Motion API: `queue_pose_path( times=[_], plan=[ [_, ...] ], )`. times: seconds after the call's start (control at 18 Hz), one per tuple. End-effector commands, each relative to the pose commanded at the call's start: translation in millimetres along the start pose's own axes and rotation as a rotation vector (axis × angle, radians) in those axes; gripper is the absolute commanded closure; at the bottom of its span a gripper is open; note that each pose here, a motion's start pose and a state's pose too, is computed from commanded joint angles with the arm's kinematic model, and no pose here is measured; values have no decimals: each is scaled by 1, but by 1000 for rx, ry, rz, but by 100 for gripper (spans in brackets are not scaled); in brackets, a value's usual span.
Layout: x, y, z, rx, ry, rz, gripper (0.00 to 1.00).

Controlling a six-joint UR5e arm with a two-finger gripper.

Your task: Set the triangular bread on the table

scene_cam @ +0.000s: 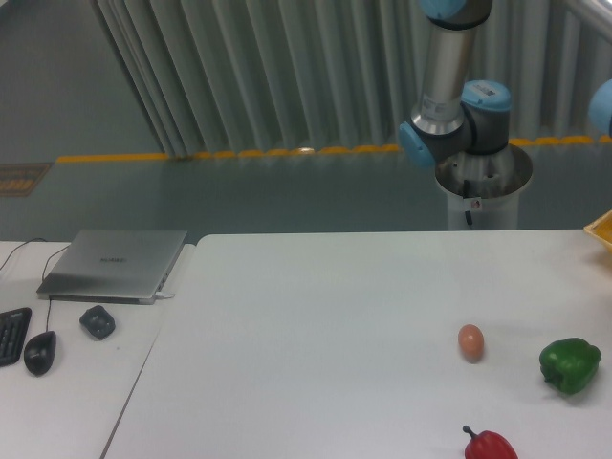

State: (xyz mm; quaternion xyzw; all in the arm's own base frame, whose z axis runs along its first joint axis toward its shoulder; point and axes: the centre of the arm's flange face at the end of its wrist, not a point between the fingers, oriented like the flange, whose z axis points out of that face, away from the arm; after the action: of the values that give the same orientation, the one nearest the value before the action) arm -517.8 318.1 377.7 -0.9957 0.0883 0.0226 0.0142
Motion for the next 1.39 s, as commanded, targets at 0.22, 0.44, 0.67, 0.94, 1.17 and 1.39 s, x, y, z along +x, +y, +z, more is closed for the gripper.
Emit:
queue_pose_path(
  times=[0.22, 0.44, 0.67, 0.94, 1.17, 1.39],
  plan=[
    [-5, 35, -1, -41, 8, 128, 0],
    [-4, 47, 10, -110, 36, 289, 0],
    [-3, 44, 31, -157, 78, 377, 0],
    [-10, 50, 51, -162, 110, 394, 0],
    [-23, 65, 56, -162, 87, 373, 0],
    [-41, 72, 63, -167, 59, 376, 0]
  ],
)
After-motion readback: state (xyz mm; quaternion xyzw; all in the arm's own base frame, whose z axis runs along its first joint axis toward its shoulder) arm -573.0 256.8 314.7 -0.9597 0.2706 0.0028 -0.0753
